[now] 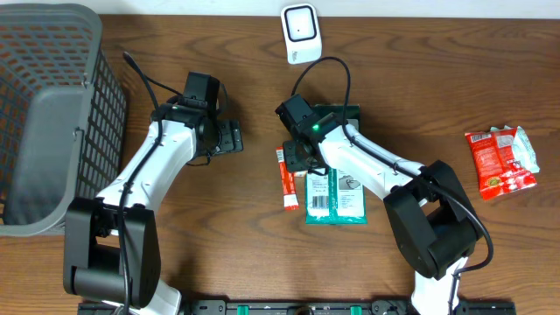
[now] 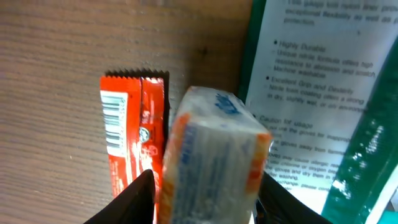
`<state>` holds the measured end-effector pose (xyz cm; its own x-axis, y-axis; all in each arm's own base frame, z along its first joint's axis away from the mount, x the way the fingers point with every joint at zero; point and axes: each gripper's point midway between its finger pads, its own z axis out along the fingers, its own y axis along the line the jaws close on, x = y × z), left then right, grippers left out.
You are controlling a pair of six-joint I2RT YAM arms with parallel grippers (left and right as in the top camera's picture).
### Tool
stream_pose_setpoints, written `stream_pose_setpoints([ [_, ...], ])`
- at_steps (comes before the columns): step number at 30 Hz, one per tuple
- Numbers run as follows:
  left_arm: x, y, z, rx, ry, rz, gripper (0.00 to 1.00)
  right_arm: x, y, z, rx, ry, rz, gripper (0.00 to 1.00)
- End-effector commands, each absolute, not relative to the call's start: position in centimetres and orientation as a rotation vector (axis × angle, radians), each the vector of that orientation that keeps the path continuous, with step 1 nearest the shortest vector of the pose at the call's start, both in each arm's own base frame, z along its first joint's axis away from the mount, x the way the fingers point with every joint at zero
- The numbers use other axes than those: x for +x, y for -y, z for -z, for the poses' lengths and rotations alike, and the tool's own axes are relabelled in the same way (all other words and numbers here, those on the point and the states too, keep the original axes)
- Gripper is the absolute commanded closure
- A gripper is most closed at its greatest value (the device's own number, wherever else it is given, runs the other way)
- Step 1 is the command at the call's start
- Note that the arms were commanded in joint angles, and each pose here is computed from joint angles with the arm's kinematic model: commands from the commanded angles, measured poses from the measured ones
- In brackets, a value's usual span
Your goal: Scan the item barcode
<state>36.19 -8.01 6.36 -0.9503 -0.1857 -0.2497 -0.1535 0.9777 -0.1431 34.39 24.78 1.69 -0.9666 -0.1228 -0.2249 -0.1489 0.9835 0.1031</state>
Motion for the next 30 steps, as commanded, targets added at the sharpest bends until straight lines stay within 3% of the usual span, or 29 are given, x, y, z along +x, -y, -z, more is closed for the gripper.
stream_pose_setpoints([
  [1, 36.56, 7.66, -7.20, -0.261, -2.833, 0.159, 0.13, 35.14, -25.32, -2.46, -0.202, -2.882, -0.178, 0.56],
  [9, 36.56, 7.66, -7.20, -0.261, -2.833, 0.159, 0.13, 35.06, -25.25, -2.88, -0.203, -2.893, -0.168, 0.58],
  [18, 36.56, 7.66, -7.20, -0.261, -2.833, 0.159, 0.13, 35.03, -25.23, -2.85, -0.203, -2.894, -0.168, 0.75],
  [26, 36.56, 7.66, -7.20, -0.261, -2.833, 0.159, 0.13, 35.02, -25.22, -2.85, -0.203, -2.894, -0.167, 0.81],
  [27, 36.56, 7.66, -7.20, -0.261, -2.833, 0.159, 0.13, 35.02, -25.22, -2.85, -0.203, -2.894, -0.167, 0.79],
  [28, 36.56, 7.66, -7.20, -0.261, -2.833, 0.159, 0.13, 35.03, -25.23, -2.85, -0.203, -2.894, -0.167, 0.56],
  [30, 36.56, 7.66, -7.20, -0.261, -2.833, 0.159, 0.13, 35.02, -25.22, -2.85, -0.203, -2.894, -0.167, 0.51],
])
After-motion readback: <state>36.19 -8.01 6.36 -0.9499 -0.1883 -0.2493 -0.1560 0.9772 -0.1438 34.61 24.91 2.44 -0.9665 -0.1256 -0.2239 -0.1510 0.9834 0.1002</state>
